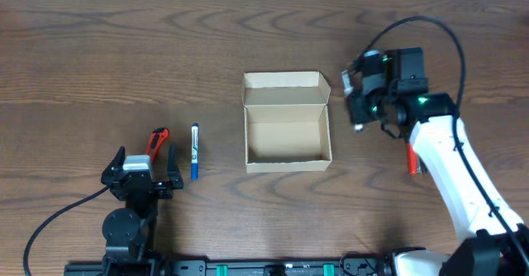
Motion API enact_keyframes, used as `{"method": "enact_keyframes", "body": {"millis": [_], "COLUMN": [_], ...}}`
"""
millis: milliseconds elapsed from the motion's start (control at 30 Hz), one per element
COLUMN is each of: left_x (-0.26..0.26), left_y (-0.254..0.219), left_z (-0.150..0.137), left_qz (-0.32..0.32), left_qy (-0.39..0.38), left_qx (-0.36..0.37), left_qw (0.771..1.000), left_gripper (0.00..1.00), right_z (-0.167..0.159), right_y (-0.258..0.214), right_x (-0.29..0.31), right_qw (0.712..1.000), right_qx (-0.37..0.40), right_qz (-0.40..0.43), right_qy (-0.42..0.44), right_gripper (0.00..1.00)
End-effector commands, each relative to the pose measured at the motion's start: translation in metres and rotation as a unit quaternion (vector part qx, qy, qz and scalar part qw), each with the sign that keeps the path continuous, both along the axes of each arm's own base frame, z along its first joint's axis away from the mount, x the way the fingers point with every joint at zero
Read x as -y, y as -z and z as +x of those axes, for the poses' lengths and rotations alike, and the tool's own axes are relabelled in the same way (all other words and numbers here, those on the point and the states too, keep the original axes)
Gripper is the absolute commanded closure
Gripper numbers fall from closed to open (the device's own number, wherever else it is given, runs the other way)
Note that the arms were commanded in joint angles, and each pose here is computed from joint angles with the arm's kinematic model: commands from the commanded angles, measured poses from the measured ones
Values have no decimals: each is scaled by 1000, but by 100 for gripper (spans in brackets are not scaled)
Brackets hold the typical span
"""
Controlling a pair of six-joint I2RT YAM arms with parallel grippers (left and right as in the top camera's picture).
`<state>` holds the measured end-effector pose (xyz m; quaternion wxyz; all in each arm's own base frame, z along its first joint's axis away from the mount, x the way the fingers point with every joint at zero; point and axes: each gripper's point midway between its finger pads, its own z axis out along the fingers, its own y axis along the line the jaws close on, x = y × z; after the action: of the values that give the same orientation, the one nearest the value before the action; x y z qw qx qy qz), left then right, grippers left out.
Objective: Pack container
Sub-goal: 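Carry the marker into the box and release it with right gripper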
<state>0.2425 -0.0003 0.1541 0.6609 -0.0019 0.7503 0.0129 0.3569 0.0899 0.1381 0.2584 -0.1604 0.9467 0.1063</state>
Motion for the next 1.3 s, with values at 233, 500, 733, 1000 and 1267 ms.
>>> {"method": "enact_keyframes", "body": {"millis": [233,500,733,1000,1267], "left_x": [3,3,3,3,3], "left_y": [19,19,19,19,19], "left_z": [0,0,0,0,0], "left_qz": [-6,-6,-6,-6,-6], "left_qy": [9,8,8,9,9], "left_qx": [-21,-21,-21,-21,-21], "left_qw": [1000,1000,1000,1000,1000], "left_gripper": [5,5,4,5,5], "right_z": [-60,-72,-70,-56,-52], "right_y": [-23,-67,-20,40,74], "right_x": [-101,-143,-147,-135,-129], "right_qw": [926,822,816,817,819], "right_qx": [54,156,88,9,-33], "right_qz": [-58,-95,-94,-138,-135], "right_qy": [-370,-539,-563,-560,-557], "right_gripper": [99,99,99,99,99]}}
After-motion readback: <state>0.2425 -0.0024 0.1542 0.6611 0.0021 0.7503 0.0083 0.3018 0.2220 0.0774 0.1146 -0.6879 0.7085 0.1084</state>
